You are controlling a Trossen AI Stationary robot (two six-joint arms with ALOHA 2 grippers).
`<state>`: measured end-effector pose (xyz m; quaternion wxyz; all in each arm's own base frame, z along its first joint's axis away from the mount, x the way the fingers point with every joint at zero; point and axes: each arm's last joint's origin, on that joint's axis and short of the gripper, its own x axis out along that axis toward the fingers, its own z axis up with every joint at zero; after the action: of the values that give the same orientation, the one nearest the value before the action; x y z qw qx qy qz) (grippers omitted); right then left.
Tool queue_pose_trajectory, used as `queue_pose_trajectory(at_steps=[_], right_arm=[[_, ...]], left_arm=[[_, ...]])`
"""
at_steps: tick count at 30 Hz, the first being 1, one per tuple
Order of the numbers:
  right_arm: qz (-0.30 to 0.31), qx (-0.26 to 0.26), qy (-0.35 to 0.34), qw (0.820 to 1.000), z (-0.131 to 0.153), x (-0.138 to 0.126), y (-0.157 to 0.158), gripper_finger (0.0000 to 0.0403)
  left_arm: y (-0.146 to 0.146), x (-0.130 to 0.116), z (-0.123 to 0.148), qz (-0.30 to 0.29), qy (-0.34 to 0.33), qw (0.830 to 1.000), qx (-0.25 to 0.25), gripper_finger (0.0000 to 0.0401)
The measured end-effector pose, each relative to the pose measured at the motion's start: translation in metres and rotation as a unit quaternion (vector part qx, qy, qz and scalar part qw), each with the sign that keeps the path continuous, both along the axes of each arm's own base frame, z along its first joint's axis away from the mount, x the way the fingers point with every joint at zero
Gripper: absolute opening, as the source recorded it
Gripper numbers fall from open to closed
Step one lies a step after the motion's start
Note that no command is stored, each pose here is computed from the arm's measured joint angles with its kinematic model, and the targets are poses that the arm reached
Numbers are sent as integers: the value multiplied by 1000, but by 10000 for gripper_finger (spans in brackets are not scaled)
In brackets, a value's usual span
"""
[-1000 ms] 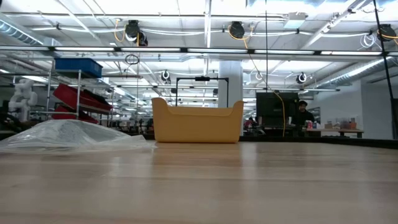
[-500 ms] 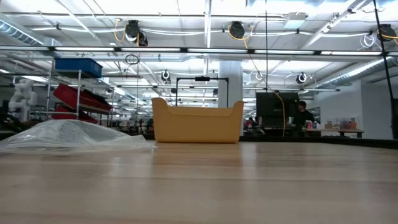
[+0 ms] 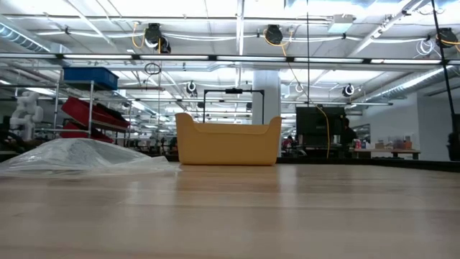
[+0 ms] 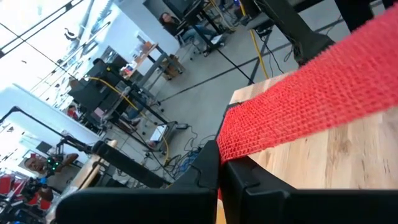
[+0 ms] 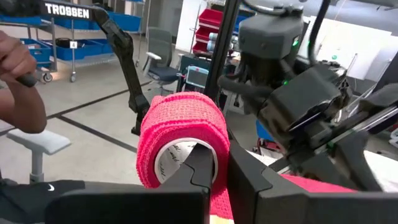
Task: Roll bandage
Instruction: Roll the red bandage
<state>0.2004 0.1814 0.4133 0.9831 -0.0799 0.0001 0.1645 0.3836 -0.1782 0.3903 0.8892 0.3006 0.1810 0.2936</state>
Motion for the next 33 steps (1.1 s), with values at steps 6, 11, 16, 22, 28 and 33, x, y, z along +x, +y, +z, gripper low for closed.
queue_pose_trajectory(at_steps=[6,11,16,22,28,33], right_arm=[[0,0,7,1000,-3,3,3,19],[0,1,18,1000,-5,3,3,19],[1,0,30,1000,-11,7,7,19],[-4,-7,49,999,-22,17,13,19],[-14,-8,62,998,-30,26,15,19],[-22,-10,68,997,-34,32,14,19]], left_arm=[[-1,-8,12,-7,-17,1000,-8,2],[-6,-12,20,-20,-21,1000,9,2],[-11,-12,31,-34,-28,998,43,2],[-16,-14,42,-45,-38,995,75,2],[-25,-17,48,-93,-50,990,93,2],[-30,-19,49,-113,-46,987,108,2]])
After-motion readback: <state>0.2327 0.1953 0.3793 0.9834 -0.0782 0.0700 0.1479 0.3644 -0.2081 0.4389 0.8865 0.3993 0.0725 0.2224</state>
